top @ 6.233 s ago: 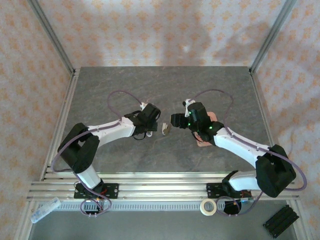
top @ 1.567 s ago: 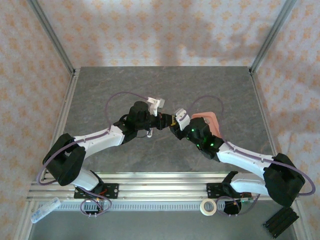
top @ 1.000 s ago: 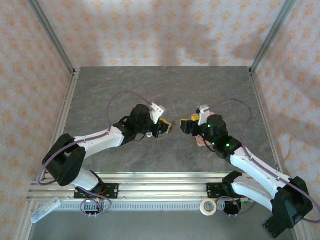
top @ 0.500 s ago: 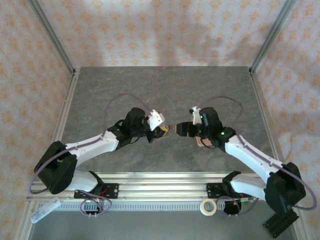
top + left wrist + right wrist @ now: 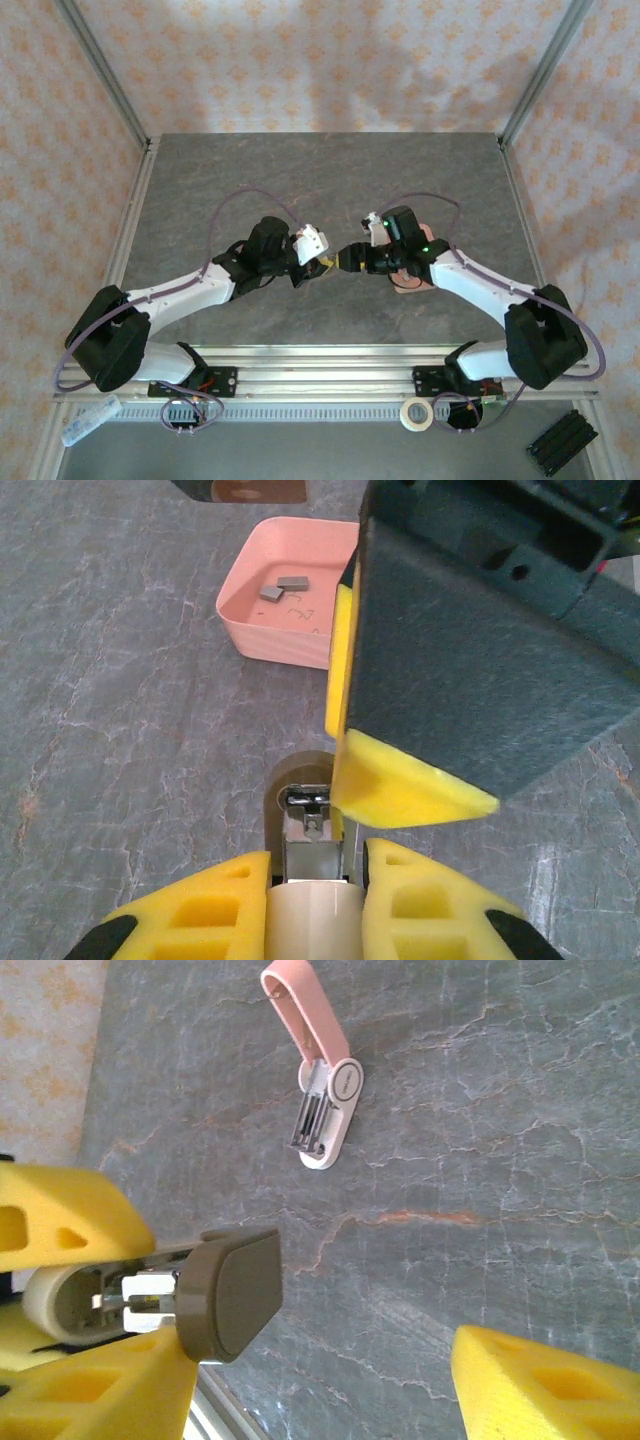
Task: Load the staples into the stapler
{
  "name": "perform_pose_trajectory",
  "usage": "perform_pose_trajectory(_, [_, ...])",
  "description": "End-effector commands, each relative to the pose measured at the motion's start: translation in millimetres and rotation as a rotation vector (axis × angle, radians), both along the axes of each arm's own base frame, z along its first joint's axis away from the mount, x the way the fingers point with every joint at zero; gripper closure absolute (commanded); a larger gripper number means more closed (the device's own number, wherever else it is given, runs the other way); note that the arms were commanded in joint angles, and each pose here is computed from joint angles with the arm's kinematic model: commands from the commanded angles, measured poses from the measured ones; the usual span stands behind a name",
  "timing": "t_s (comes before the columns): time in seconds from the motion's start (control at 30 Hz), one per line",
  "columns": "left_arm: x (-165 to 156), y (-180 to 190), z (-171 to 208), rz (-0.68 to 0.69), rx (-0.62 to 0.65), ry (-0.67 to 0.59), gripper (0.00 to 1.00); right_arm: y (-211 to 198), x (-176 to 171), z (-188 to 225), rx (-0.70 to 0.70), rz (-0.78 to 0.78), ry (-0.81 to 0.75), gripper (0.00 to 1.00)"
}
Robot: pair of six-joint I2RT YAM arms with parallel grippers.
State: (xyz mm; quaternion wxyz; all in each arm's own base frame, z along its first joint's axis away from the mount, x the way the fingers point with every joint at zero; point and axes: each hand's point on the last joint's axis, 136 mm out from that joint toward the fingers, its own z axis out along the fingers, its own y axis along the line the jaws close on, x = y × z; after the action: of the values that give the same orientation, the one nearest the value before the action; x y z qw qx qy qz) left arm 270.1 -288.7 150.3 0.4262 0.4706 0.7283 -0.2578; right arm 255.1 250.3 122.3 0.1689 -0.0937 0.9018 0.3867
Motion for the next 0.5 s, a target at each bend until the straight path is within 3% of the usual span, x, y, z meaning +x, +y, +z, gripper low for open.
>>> perform_pose_trajectory(0.0, [-7.8,-9.5,23.4,-0.055,-0.068,-0.049,0.96,-11.7,11.9,-20.2,-0.086,-0.078,0.03,0.34])
perform_pose_trajectory(0.13, [-9.8,-14.3,32.5,-0.071,-0.113,-0.047,0.96,-14.7,18.2,-49.2,-0.11,-0.135,0.093,0.35])
perform_pose_trajectory(0.23, [-10.5,-16.9,40.4,-0.077,-0.146,-0.048,0.96,-3.7,25.2,-51.9,-0.049,-0.137,0.097,0.35])
perform_pose_trajectory(0.47, [-2.5,-10.2,49.8,-0.011,-0.156,-0.091,0.96,-10.3,27.8,-25.3,-0.04,-0.114,-0.074,0.33])
